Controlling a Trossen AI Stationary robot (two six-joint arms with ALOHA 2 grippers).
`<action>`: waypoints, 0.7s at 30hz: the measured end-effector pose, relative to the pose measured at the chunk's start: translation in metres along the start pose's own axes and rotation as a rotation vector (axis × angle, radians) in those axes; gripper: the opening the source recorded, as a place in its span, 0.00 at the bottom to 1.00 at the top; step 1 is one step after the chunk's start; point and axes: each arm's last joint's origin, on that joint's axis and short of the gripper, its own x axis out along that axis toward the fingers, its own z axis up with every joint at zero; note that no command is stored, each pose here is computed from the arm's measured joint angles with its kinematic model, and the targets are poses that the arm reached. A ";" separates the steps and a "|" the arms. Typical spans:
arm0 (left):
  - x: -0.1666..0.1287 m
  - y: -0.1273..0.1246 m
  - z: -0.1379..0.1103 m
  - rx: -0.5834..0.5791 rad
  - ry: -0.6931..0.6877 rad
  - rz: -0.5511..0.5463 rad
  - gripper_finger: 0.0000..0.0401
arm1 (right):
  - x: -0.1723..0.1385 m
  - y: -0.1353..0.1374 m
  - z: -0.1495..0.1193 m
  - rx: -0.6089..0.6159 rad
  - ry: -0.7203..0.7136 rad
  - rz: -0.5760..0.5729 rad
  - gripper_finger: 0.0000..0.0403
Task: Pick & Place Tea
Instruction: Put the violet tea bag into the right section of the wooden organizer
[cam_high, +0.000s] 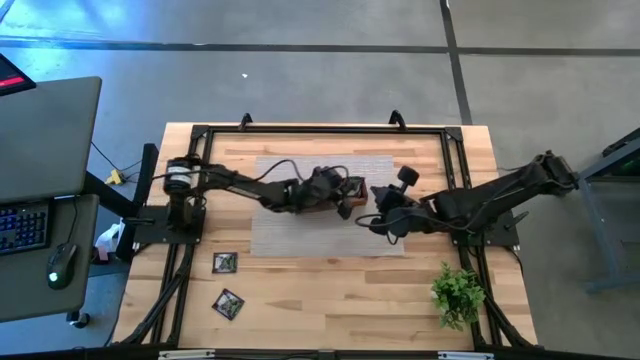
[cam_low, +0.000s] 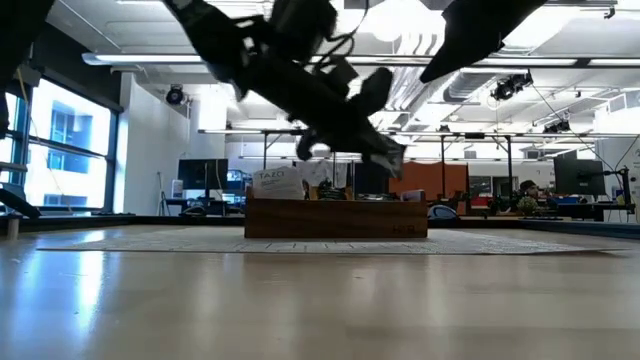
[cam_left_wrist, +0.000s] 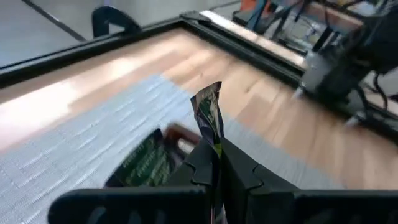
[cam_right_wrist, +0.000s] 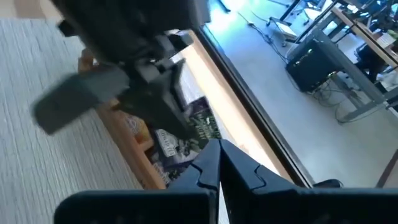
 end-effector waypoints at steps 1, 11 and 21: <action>0.005 0.002 0.000 0.000 0.006 0.012 0.01 | 0.000 0.000 0.000 -0.005 0.004 0.003 0.01; 0.032 -0.005 -0.001 0.097 0.146 0.093 0.01 | 0.000 0.001 -0.002 -0.019 0.022 0.024 0.01; 0.031 -0.002 0.002 0.149 0.148 0.224 0.01 | 0.000 0.001 -0.002 -0.016 0.024 0.036 0.02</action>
